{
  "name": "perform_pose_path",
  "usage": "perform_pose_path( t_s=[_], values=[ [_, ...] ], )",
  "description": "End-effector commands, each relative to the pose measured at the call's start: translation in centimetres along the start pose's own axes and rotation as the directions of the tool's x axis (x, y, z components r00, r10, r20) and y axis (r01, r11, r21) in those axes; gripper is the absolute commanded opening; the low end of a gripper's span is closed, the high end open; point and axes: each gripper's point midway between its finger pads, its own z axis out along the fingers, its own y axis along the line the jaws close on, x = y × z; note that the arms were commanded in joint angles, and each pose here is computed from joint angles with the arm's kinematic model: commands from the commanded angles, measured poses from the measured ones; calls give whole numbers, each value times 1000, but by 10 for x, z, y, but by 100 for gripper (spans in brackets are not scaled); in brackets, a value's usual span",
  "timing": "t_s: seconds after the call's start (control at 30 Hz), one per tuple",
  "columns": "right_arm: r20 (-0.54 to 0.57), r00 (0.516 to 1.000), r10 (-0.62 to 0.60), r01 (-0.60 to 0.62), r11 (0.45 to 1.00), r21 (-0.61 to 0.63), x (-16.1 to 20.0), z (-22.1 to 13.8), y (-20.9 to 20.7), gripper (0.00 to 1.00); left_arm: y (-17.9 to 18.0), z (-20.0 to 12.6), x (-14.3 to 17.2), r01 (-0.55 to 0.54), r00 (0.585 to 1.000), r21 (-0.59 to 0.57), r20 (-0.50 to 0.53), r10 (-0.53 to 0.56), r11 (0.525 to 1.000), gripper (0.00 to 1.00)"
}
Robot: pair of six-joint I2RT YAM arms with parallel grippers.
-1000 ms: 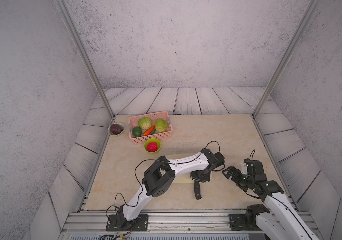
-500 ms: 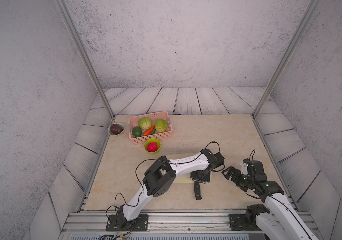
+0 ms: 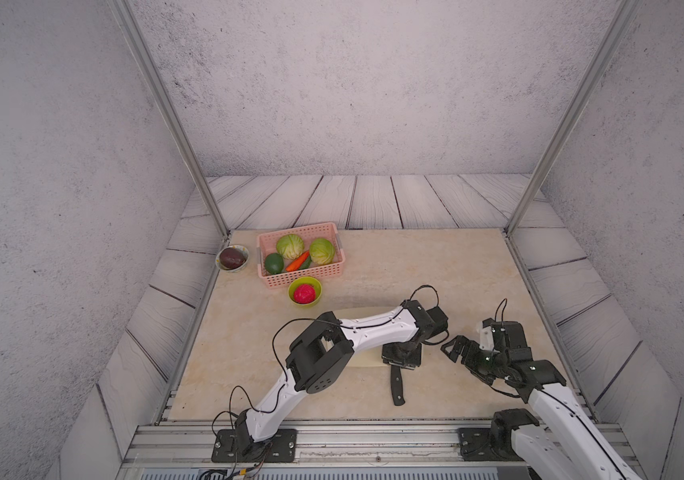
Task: Align the knife with the edge of the cutting board
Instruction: Place the knife at the edge of the cutting board.
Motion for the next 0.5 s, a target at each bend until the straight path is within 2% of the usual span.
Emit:
perform_pose_path(
  t_s=[0.0,0.27,0.37,0.47],
  values=[
    [-6,1000,-18,18,1000,-13,-1,-7,7,99,-1,-13,3,3,1000,33,11,-3,999,50],
    [-25,999,-33,33,999,-19,2,-9,9,99,-3,-48,-2,-15,997,98,81,7,995,68],
    [-31,999,-41,40,999,-27,3,-11,11,99,-2,-71,-6,-34,991,134,136,16,990,79],
    [-41,998,-53,51,998,-40,5,-12,14,99,-1,-94,-9,-68,979,184,200,30,981,100]
  ],
)
